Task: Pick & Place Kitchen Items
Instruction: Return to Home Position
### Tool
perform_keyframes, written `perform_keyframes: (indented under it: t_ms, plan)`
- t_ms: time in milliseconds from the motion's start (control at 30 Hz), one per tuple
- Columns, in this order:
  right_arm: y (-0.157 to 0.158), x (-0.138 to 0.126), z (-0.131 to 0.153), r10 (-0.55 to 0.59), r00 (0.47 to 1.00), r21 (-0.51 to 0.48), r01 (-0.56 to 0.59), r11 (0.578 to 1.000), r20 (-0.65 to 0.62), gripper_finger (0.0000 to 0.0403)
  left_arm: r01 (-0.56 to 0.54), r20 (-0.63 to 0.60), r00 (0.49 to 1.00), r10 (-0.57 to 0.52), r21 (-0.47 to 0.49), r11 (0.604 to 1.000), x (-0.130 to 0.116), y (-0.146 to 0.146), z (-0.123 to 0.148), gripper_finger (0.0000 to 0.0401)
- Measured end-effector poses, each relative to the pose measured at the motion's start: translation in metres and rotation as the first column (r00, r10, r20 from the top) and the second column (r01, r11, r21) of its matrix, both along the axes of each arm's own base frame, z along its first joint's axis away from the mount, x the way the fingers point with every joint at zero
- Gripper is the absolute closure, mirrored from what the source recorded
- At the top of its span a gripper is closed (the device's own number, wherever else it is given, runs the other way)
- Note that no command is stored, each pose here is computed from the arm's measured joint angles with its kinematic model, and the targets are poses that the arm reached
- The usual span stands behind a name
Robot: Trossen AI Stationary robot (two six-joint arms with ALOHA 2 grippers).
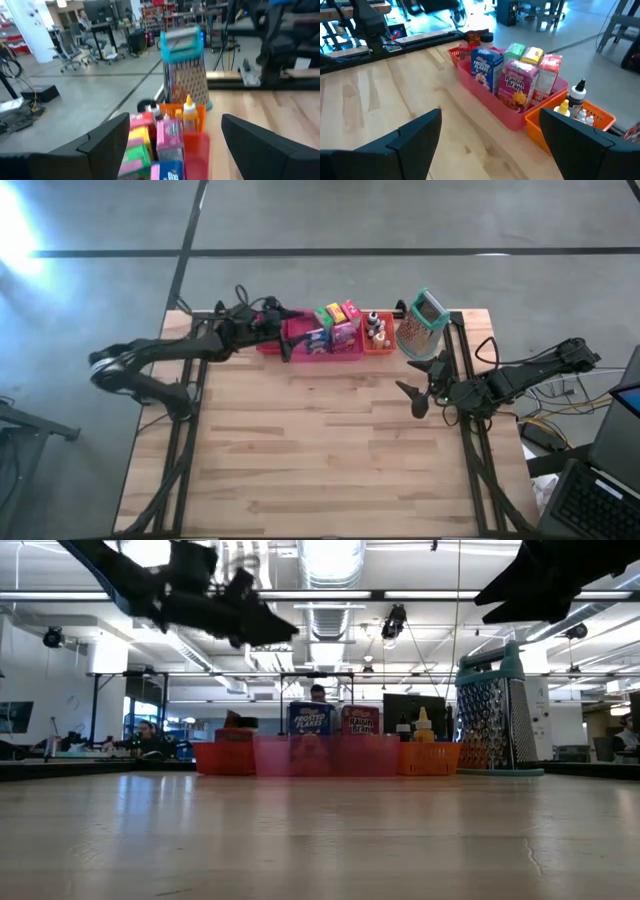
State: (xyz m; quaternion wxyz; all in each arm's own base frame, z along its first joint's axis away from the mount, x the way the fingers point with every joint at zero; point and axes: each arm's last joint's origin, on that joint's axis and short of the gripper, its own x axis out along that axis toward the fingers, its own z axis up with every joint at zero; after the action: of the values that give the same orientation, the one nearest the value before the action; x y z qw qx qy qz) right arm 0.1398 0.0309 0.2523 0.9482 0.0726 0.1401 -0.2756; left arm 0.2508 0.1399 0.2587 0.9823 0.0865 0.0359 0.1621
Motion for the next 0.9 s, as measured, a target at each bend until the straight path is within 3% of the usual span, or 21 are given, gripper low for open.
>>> perform_keyframes:
  t_ms: [133,200,300,400,467,600,733,900]
  plan:
    - [0.000,0.002,0.007,-0.009,0.999,-0.034,0.010,0.999,0.044,0.0077,0.022,0.035,0.999,-0.023,0.008,1.000,-0.023,-0.017,0.030,0.0089]
    - [0.003,0.005,0.015,0.068,0.995,-0.006,-0.068,0.998,0.076,0.0105,0.071,0.042,0.997,-0.072,0.013,0.997,-0.033,-0.031,0.042,0.0116]
    - [0.004,0.005,0.022,0.102,0.992,-0.030,-0.100,0.995,0.075,0.0193,0.151,0.026,0.988,-0.151,0.002,0.988,-0.043,-0.054,0.050,0.0208]
    - [0.003,0.005,0.025,0.110,0.992,-0.062,-0.107,0.992,0.062,0.0314,0.221,-0.007,0.975,-0.222,-0.066,0.973,-0.048,-0.074,0.051,0.0339]
    - [0.003,0.005,0.026,0.125,0.991,-0.099,-0.120,0.988,0.041,0.0371,0.257,-0.012,0.965,-0.260,-0.130,0.958,-0.051,-0.084,0.051,0.0382]
    - [0.006,0.004,0.024,0.250,0.968,-0.115,-0.249,0.962,0.001,0.0381,0.295,-0.060,0.949,-0.309,-0.174,0.939,-0.056,-0.101,0.046,0.0393]
    - [0.007,-0.002,0.025,0.375,0.926,-0.084,-0.371,0.925,0.048,0.0393,0.303,-0.044,0.949,-0.311,-0.138,0.943,-0.064,-0.113,0.035,0.0396]
    - [0.000,-0.011,0.029,0.434,0.896,-0.086,-0.427,0.900,0.097,0.0395,0.323,0.031,0.946,-0.321,-0.087,0.942,-0.075,-0.117,0.016,0.0398]
